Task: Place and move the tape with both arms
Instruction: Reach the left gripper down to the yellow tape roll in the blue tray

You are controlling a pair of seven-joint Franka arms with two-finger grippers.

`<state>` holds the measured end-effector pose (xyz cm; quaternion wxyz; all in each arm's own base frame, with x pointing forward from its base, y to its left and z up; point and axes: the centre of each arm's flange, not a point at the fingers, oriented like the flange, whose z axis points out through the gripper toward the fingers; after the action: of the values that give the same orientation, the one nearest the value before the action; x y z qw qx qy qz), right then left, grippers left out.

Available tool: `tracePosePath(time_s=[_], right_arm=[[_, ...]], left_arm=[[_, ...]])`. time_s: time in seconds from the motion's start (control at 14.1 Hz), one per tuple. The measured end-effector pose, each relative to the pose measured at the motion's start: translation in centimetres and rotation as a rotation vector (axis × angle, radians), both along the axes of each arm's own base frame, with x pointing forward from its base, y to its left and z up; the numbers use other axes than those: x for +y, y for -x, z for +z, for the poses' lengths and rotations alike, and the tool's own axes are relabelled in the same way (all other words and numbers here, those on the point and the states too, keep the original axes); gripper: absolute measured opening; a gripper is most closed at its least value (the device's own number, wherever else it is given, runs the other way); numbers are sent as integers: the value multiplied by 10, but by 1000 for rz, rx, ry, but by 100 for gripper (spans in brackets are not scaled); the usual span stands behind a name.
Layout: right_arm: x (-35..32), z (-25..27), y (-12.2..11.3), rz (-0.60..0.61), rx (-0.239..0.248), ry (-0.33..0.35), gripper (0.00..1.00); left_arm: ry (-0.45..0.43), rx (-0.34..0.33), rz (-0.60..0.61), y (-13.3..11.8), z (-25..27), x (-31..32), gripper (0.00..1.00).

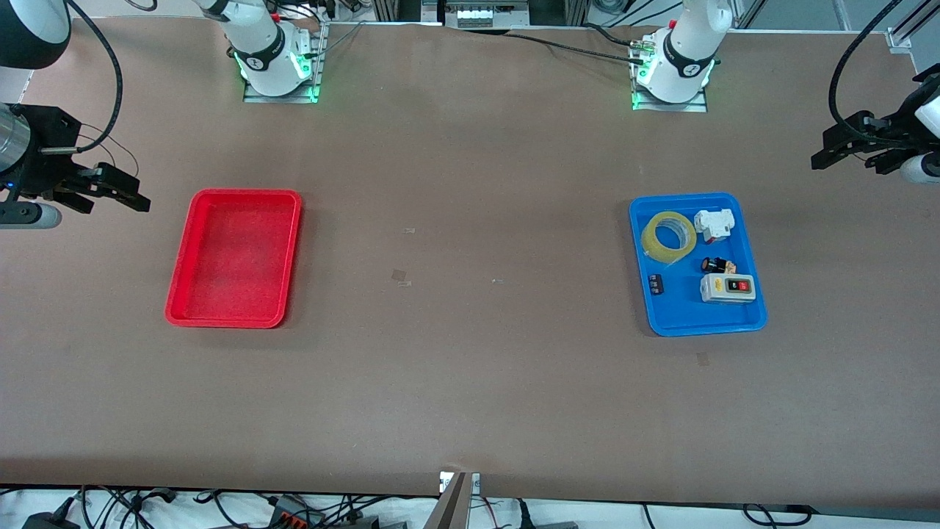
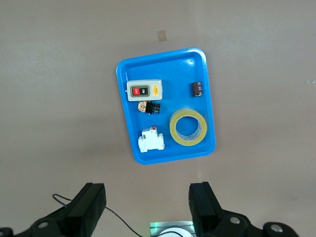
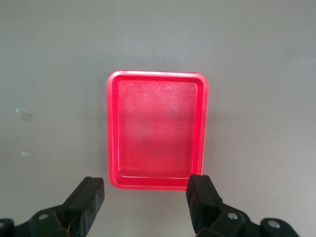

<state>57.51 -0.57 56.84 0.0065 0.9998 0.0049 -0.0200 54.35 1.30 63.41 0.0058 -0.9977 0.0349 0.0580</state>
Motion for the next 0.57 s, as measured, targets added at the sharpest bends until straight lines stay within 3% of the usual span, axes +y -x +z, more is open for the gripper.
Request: tracePosePath(time_s=[0.28,0.57], right_arm=[[0,2,4,0,-1,0,100],[0,2,5,0,-2,0,100]], left_arm=[[1,25,-2,0,-10,0,100],[3,46,-5,-11,-76,0,100]])
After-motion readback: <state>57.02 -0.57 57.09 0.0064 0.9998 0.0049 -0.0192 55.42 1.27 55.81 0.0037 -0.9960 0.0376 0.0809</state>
